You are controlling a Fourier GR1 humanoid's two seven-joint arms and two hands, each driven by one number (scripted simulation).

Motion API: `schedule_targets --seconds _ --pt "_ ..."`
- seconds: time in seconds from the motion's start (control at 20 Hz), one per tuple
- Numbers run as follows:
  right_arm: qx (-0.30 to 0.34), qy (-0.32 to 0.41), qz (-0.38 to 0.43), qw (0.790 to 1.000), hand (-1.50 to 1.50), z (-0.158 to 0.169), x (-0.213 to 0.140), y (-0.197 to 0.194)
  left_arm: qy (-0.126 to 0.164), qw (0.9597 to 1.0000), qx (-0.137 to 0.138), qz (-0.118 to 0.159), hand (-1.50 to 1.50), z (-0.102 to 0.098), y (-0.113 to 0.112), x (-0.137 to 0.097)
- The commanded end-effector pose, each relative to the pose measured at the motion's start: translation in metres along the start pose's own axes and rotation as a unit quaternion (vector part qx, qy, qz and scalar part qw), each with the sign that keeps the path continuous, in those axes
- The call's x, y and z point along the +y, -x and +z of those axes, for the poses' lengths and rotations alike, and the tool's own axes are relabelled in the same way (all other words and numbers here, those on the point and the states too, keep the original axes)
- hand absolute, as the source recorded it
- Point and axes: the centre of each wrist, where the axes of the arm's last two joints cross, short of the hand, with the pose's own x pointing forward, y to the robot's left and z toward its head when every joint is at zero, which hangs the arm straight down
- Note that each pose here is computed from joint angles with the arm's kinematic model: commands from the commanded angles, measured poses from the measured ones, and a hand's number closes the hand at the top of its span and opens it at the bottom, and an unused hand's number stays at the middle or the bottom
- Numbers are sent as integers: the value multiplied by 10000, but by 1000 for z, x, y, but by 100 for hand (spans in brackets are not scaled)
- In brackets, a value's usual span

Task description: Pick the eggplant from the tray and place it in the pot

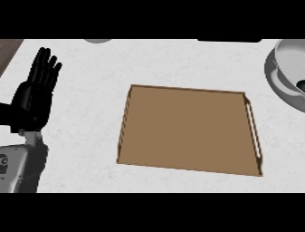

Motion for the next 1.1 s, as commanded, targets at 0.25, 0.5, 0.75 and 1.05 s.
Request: schedule_targets --seconds 0.25,0.5,0.75,1.05 --pt "346 822 -1482 9849 -150 -11 -19 28 38 10000 56 0 0 5 -13 10" --pt "206 1041 -1855 9769 -150 -17 -36 56 -148 9998 106 -68 0 6 -7 20" --pt "42 1258 -2166 9681 -150 -31 -72 98 -165 9998 57 -52 0 3 4 14" --pt "117 1422 -2112 9670 -150 -24 -94 128 -175 9998 49 -32 0 15 1 0"
